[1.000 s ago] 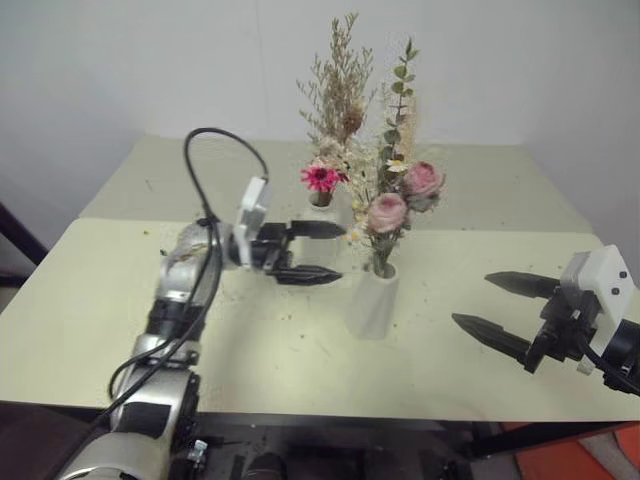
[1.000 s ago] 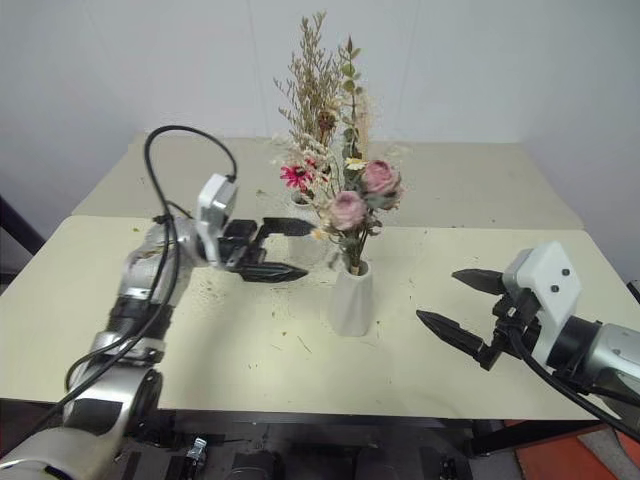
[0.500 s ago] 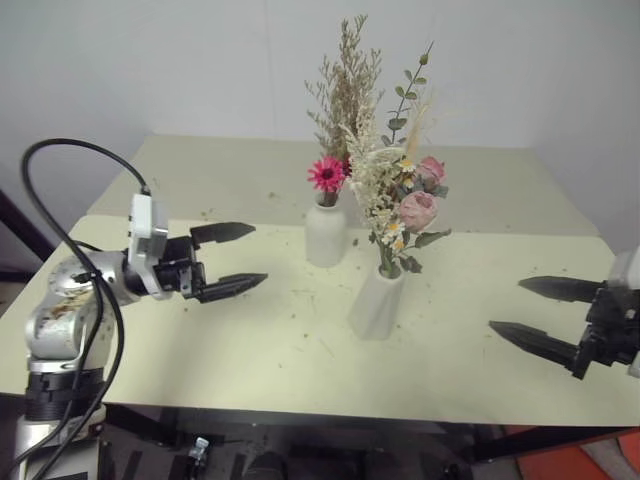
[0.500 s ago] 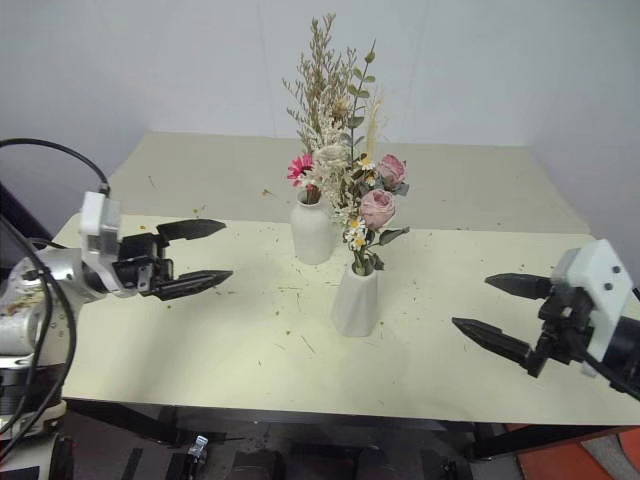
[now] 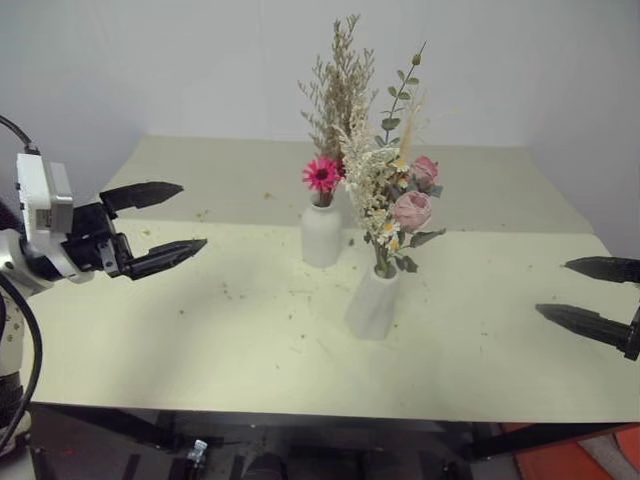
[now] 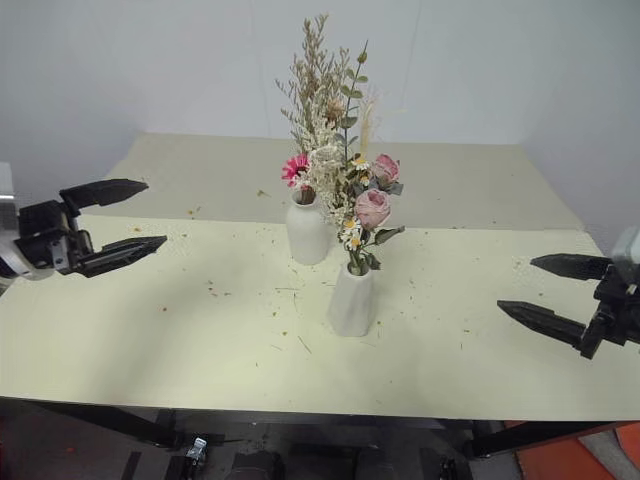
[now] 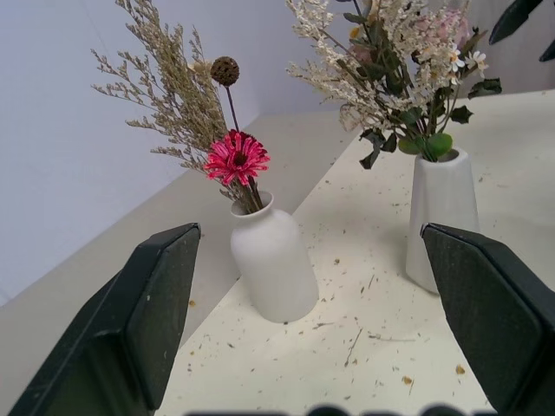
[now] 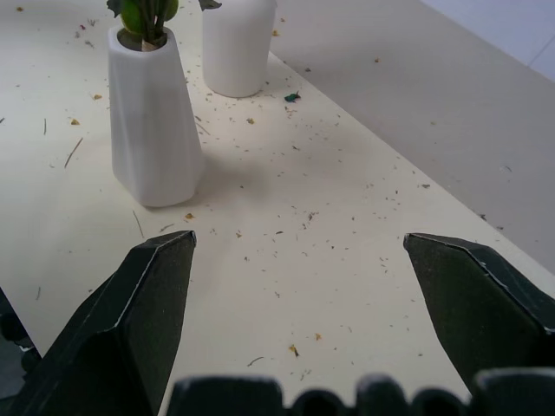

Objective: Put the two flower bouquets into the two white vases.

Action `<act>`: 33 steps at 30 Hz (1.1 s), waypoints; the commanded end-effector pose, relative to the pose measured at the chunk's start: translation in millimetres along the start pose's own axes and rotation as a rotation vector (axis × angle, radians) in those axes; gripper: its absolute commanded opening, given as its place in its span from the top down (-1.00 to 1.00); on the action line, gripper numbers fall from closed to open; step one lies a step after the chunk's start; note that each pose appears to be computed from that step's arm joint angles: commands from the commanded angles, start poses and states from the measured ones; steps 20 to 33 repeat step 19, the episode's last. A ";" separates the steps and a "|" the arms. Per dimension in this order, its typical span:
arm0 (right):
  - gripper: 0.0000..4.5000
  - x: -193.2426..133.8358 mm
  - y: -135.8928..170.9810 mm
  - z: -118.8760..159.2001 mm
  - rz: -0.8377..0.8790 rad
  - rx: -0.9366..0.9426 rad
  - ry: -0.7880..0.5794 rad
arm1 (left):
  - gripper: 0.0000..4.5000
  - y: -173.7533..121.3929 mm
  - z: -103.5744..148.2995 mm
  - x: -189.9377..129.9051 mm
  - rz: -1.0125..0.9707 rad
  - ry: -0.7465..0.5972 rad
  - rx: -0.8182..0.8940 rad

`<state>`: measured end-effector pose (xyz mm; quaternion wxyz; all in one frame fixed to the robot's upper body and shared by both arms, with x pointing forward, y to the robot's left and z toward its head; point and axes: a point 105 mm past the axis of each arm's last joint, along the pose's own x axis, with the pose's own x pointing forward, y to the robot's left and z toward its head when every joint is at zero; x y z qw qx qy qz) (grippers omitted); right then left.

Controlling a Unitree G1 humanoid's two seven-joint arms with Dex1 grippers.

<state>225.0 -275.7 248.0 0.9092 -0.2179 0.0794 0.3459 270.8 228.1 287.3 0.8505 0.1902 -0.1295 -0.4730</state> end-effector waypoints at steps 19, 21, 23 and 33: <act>-1.00 -10.5 -15.5 7.0 -0.028 -0.022 0.027 | -0.97 -2.4 3.4 -16.1 0.048 0.035 0.060; -1.00 -10.5 -15.5 7.0 -0.028 -0.022 0.027 | -0.97 -2.4 3.4 -16.1 0.048 0.035 0.060; -1.00 -10.5 -15.5 7.0 -0.028 -0.022 0.027 | -0.97 -2.4 3.4 -16.1 0.048 0.035 0.060; -1.00 -10.5 -15.5 7.0 -0.028 -0.022 0.027 | -0.97 -2.4 3.4 -16.1 0.048 0.035 0.060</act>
